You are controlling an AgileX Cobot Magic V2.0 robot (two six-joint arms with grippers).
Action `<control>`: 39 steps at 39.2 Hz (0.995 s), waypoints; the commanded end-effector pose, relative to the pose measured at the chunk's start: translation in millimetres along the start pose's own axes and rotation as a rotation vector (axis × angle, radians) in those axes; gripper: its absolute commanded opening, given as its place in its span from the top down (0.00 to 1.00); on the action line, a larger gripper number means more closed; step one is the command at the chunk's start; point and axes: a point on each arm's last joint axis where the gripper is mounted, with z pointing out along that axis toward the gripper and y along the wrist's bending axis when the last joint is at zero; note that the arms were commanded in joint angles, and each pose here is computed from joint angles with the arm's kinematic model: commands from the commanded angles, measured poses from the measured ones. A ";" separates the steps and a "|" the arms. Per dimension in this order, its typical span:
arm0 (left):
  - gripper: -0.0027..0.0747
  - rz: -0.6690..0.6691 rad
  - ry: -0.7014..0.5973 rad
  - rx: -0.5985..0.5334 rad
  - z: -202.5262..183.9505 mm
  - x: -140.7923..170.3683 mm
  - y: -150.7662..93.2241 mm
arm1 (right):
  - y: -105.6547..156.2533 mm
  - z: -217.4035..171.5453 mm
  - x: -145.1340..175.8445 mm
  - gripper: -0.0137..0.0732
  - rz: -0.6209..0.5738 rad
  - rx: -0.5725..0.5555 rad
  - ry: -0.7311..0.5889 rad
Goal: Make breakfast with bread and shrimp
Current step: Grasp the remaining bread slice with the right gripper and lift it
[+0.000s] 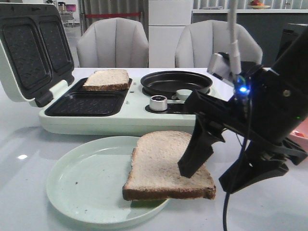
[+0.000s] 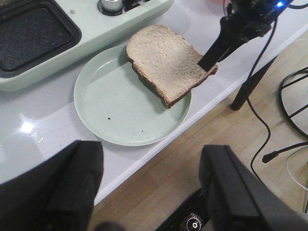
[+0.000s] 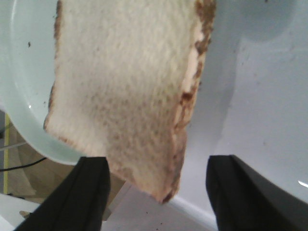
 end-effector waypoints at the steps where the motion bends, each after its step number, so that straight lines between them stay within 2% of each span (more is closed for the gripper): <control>1: 0.33 -0.001 -0.105 0.022 -6.4 -13.3 -2.6 | 9.3 -0.4 -19.3 0.22 -0.006 -0.031 -0.046; 11: 0.33 -0.001 -0.105 0.022 -6.4 -13.3 -2.6 | 15.0 11.1 -38.4 0.25 -0.024 -0.058 -0.005; 16: 0.33 -0.001 -0.105 0.022 -6.4 -13.3 -2.6 | 18.1 8.4 -40.2 0.39 -0.053 -0.069 -0.004; 22: 0.33 -0.001 -0.105 0.022 -6.4 -13.3 -2.6 | 21.2 2.8 -40.0 0.64 -0.064 -0.077 -0.015; 26: 0.33 -0.001 -0.103 0.022 -6.0 -13.4 -2.7 | 25.4 -6.5 -40.2 0.74 -0.085 -0.081 -0.042; 39: 0.33 0.007 -0.104 0.014 -6.0 -13.4 -2.0 | 57.3 -69.3 -39.0 0.76 -0.194 -0.152 -0.206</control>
